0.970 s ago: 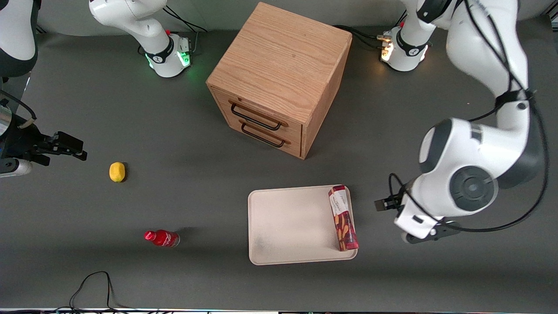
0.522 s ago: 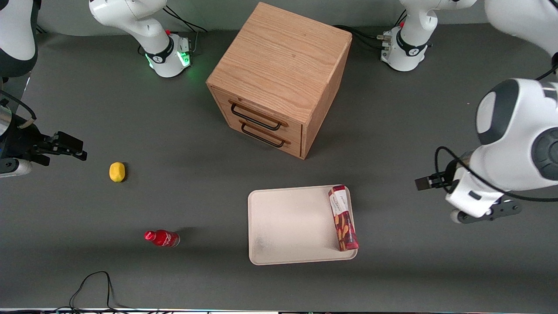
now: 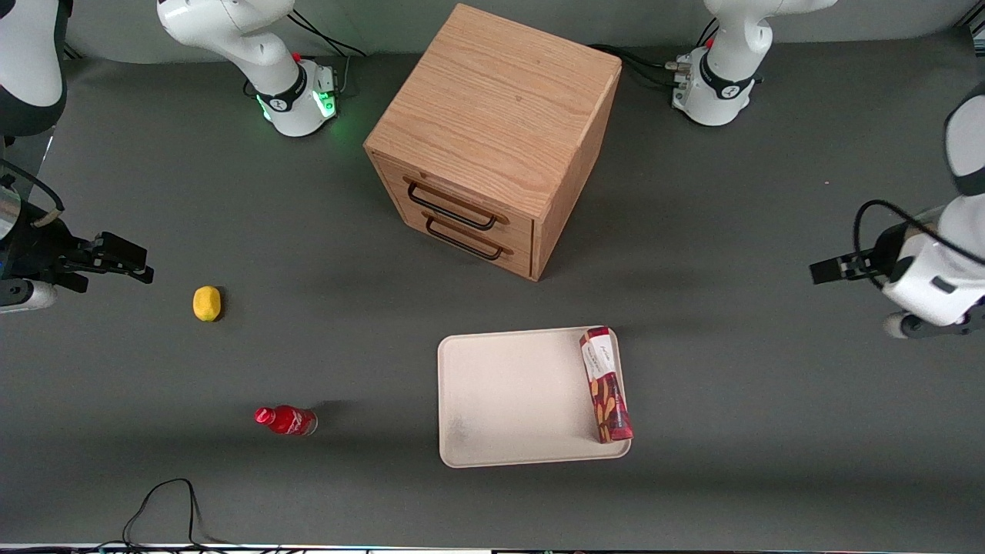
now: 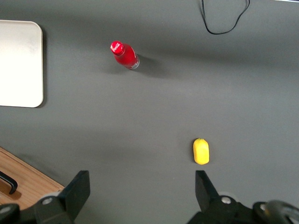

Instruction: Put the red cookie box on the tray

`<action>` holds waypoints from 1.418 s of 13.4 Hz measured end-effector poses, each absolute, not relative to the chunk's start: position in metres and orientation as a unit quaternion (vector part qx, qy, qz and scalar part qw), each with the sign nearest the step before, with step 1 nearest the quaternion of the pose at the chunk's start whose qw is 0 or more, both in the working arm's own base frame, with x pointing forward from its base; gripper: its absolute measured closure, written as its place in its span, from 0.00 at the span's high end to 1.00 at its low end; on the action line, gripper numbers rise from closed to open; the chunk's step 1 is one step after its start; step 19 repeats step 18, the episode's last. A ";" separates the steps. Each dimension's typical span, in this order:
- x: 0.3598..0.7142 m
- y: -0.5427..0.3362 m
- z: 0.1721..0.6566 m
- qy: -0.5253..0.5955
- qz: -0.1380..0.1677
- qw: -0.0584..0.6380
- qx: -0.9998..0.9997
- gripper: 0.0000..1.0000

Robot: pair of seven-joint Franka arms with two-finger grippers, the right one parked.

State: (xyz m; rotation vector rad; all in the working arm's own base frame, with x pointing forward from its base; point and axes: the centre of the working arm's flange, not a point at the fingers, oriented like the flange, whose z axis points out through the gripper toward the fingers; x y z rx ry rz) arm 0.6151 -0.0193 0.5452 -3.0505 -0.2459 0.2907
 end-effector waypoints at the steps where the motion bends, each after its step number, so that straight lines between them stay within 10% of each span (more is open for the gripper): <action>1: 0.609 -0.013 0.553 -0.083 0.098 0.034 -0.991 1.00; 19: 0.562 0.027 0.591 -0.069 0.054 0.025 -0.996 1.00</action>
